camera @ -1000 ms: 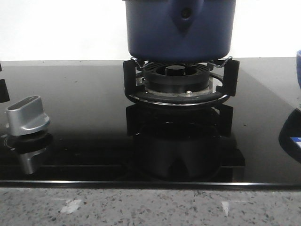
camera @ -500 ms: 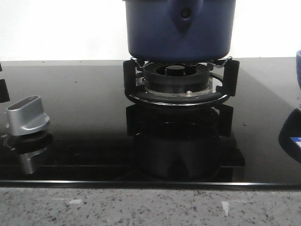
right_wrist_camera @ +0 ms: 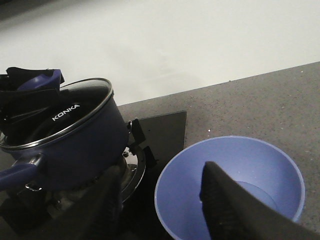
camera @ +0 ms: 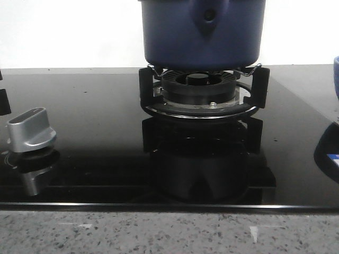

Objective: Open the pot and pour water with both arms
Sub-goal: 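Lift the glass lid up off the pot with the left gripper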

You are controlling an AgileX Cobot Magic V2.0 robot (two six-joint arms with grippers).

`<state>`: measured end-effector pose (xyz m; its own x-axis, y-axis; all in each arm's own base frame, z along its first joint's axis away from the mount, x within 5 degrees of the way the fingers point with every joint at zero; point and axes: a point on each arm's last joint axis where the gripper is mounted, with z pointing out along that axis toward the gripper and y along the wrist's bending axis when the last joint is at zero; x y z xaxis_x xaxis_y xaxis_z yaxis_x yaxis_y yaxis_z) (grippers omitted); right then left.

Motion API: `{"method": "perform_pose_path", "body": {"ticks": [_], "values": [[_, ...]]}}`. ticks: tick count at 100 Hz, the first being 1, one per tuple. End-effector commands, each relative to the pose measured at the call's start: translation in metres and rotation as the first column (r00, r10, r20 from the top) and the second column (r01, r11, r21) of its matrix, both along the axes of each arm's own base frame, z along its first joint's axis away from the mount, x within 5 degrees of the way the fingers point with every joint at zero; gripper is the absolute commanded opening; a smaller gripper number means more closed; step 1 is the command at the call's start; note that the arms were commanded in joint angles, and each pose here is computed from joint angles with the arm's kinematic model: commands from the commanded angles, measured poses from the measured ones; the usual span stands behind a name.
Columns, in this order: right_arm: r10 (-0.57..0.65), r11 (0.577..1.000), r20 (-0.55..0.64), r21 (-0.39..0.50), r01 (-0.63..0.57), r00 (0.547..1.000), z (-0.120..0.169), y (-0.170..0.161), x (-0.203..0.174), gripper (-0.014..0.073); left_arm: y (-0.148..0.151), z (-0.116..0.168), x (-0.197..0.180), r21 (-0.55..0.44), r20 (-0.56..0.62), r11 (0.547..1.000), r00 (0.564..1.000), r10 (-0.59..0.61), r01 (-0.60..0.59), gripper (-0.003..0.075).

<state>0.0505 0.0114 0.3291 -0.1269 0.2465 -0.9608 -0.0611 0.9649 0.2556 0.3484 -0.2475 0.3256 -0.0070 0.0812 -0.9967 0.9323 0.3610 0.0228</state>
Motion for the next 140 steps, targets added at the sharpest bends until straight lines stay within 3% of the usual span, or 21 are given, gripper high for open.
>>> {"method": "perform_pose_path", "body": {"ticks": [1, 27, 41, 99, 140], "values": [[-0.027, 1.0, 0.094, 0.007, 0.027, 0.995, 0.017, -0.002, 0.001, 0.033, 0.003, 0.031, -0.007, -0.113, 0.019, 0.994, 1.0, -0.005, 0.007, 0.0491], [-0.027, 1.0, 0.094, 0.007, 0.027, 0.995, 0.017, -0.002, 0.001, 0.033, 0.003, 0.031, -0.007, -0.113, 0.019, 0.994, 1.0, -0.006, 0.009, 0.025], [-0.027, 1.0, 0.094, 0.007, 0.027, 0.995, 0.017, -0.002, 0.001, 0.033, 0.002, 0.031, -0.009, -0.121, 0.024, 0.992, 0.999, -0.029, 0.032, 0.0175], [-0.029, 1.0, 0.097, 0.008, 0.028, 0.995, 0.018, -0.002, 0.001, 0.033, 0.006, 0.048, -0.02, -0.146, 0.064, 0.987, 0.997, -0.052, 0.061, 0.0169], [-0.029, 1.0, 0.097, 0.008, 0.028, 0.995, 0.018, -0.002, 0.001, 0.033, 0.008, 0.063, -0.024, -0.172, 0.071, 0.983, 0.996, -0.048, 0.06, 0.0226]]}}
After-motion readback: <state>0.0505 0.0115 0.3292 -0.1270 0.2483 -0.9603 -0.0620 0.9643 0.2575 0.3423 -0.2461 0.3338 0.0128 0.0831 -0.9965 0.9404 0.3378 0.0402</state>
